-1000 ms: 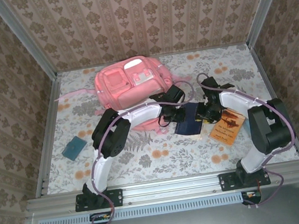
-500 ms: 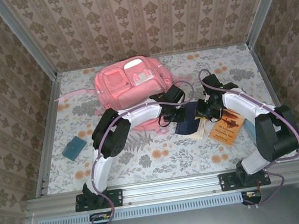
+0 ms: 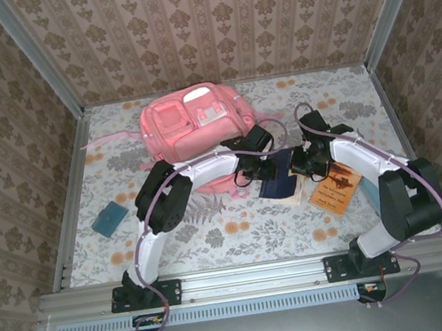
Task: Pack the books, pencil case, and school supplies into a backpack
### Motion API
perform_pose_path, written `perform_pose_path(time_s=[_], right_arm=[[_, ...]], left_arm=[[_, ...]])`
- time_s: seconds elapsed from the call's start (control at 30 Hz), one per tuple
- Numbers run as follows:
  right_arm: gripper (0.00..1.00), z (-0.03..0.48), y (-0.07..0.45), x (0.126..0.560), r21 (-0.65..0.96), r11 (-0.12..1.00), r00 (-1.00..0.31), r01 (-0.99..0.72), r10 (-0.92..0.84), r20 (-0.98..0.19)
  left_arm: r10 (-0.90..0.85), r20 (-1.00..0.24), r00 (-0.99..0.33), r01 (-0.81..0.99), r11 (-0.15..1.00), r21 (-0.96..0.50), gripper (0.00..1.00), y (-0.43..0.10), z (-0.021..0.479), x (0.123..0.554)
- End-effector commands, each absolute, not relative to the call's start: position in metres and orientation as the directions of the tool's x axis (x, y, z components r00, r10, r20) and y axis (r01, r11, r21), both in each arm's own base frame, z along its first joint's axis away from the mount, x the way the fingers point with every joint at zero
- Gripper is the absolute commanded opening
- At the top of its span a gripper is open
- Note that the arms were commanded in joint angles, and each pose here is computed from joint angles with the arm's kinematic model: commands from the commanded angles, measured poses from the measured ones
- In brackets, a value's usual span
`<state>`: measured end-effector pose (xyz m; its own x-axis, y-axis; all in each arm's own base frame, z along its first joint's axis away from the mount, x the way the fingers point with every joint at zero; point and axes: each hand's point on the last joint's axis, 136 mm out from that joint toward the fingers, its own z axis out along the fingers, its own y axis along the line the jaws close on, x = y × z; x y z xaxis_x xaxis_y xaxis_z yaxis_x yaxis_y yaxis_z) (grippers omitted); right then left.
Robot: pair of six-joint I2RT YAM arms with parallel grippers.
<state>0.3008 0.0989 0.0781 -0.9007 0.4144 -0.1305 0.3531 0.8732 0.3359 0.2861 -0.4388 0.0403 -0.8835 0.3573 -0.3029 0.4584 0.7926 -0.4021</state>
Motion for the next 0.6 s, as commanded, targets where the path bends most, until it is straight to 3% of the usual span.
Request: perform_pose_path(time_s=[0.0,0.23,0.57], right_arm=[[0.00,0.108,0.090,0.314,0.355,0.889,-0.881,0.288,0.392,-0.266],[0.00,0.193,0.122,0.327,0.539,0.842,-0.851,0.019,0.297,-0.434],[0.00,0.276,0.197,0.337,0.711,0.652,-0.863,-0.263,0.170,-0.476]], left_arm=[[0.342,-0.412,-0.844,0.519,0.711,-0.474,0.33,-0.448,0.108,0.293],[0.217,-0.484,-0.848,0.492,0.665,-0.562,0.64,-0.414,0.176,0.316],[-0.071,-0.477,-0.876,0.303,0.689,-0.659,0.87,-0.307,0.195,0.346]])
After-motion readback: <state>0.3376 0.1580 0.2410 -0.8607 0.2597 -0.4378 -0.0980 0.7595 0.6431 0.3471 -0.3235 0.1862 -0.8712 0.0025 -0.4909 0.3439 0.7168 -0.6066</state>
